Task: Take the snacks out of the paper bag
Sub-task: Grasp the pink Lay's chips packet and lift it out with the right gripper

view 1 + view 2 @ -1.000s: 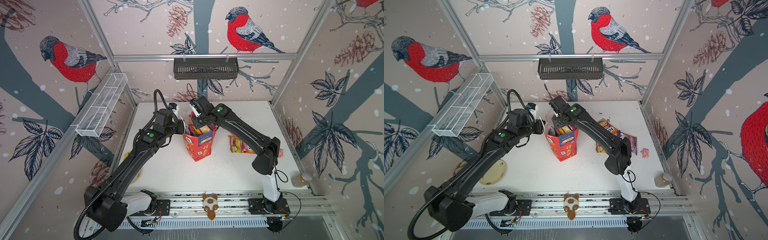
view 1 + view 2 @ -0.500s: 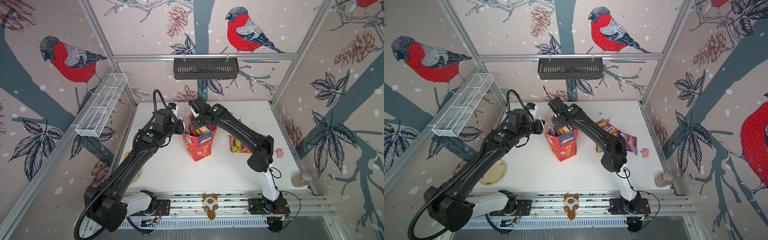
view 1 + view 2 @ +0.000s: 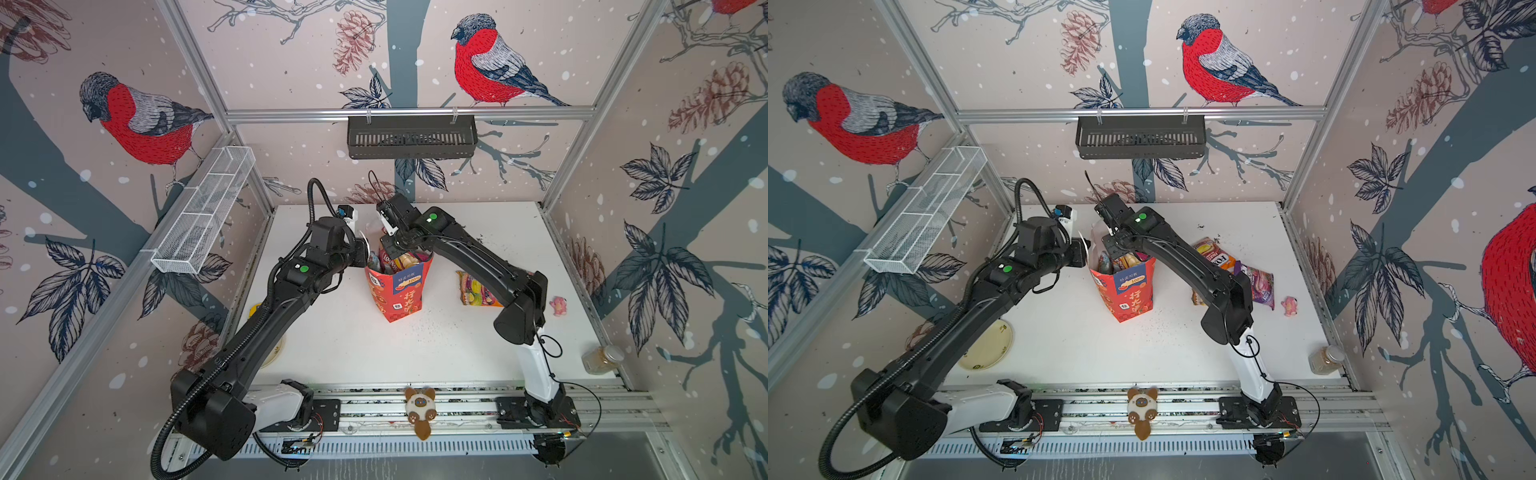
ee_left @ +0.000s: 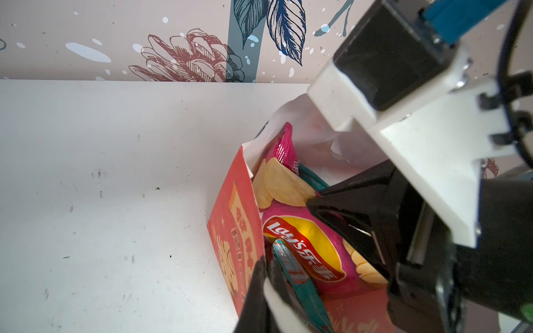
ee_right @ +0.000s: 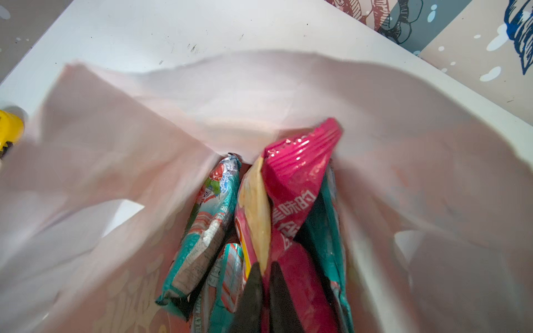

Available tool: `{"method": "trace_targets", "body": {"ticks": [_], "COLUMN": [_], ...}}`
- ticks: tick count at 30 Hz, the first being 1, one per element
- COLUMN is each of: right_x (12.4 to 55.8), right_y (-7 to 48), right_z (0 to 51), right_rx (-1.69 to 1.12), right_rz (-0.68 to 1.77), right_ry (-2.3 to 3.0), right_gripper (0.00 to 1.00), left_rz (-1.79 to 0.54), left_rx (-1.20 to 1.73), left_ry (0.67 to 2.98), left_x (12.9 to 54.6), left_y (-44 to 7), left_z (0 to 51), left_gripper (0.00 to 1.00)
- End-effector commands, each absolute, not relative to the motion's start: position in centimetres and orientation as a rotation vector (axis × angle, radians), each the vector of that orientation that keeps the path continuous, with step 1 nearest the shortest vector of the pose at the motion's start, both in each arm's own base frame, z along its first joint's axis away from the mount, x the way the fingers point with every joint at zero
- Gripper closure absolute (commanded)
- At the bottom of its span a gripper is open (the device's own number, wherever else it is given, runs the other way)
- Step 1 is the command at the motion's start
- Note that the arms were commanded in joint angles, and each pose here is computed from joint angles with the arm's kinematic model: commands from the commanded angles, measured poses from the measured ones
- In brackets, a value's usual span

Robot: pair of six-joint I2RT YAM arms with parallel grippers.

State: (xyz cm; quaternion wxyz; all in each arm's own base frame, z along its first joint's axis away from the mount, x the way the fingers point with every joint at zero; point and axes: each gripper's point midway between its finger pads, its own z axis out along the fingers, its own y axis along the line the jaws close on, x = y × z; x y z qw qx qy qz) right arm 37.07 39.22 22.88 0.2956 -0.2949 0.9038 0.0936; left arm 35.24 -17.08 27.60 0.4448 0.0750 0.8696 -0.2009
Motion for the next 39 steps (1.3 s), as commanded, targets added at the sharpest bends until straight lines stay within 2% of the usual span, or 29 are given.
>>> {"method": "trace_targets", "body": {"ticks": [1,28,39], "right_x": [37.6,35.2,33.3], "right_y": [39.7,41.1,39.8], "right_z": [25.3,38.5,45.6], "right_rx": [-0.753,-0.699,-0.633], "right_rz": [0.260,0.636,0.785], "right_ry": [2.322,1.951,1.736], "right_gripper": [0.95,0.98,0.99], "left_rz": [-0.529,-0.512,-0.499], "left_rx": [0.200,0.199,0.202], "left_ry": [2.112,2.132,2.130], "left_x": [35.6,36.0,36.1], "left_y": [-17.6,-17.6,-17.5], "left_z": [28.6,27.5,27.5], "left_gripper": [1.00,1.00,1.00]}}
